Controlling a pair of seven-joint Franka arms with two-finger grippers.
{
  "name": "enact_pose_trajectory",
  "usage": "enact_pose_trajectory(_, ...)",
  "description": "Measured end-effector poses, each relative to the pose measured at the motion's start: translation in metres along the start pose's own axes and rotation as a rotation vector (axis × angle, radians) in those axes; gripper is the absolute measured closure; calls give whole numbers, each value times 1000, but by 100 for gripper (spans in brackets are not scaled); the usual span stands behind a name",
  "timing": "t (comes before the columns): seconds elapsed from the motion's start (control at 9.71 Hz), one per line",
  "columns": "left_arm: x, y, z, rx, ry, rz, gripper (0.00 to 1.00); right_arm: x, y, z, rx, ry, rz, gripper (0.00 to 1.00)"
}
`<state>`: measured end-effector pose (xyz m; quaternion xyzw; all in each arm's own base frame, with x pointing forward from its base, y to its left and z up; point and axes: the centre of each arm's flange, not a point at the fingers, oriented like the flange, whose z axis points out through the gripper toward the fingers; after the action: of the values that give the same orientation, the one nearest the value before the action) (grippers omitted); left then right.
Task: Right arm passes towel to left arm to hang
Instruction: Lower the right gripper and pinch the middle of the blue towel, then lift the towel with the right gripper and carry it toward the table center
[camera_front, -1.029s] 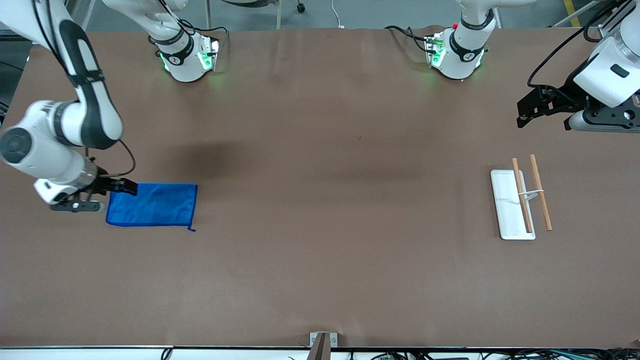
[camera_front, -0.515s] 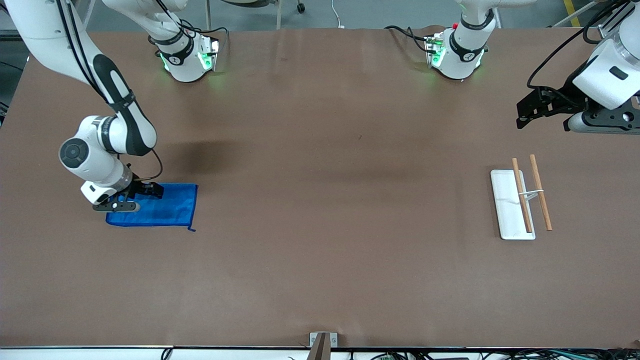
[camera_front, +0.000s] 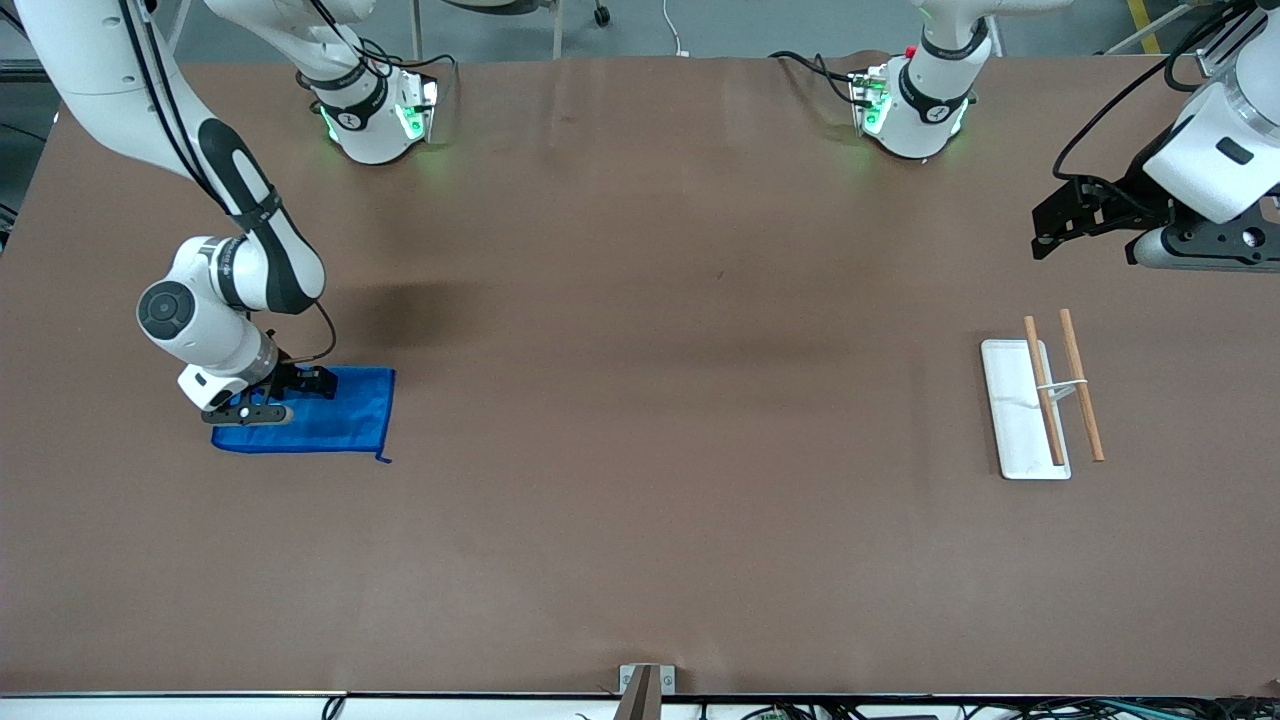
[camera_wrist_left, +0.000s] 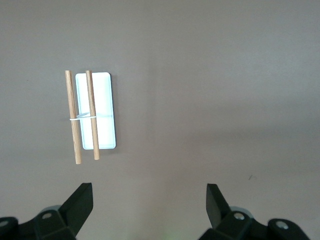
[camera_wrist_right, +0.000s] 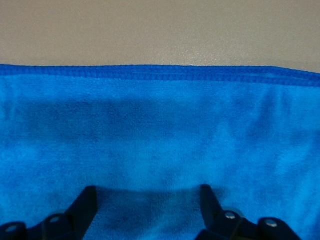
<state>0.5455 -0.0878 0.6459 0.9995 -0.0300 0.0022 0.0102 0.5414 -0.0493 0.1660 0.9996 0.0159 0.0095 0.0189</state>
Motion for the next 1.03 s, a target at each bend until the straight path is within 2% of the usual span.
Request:
enact_pose_trajectory(0.21, 0, 0, 0, 0, 0, 0, 0, 1, 0, 0, -1, 9, 1, 23)
enact_pose_trajectory(0.41, 0, 0, 0, 0, 0, 0, 0, 2, 1, -1, 0, 1, 2, 55)
enact_pose_trajectory(0.62, 0, 0, 0, 0, 0, 0, 0, 4, -3, -8, 10, -69, -3, 85)
enact_pose_trajectory(0.82, 0, 0, 0, 0, 0, 0, 0, 14, -6, -34, 21, -152, -10, 88)
enact_pose_trajectory(1.03, 0, 0, 0, 0, 1, 1, 0, 25, -13, -72, 29, -191, -23, 88)
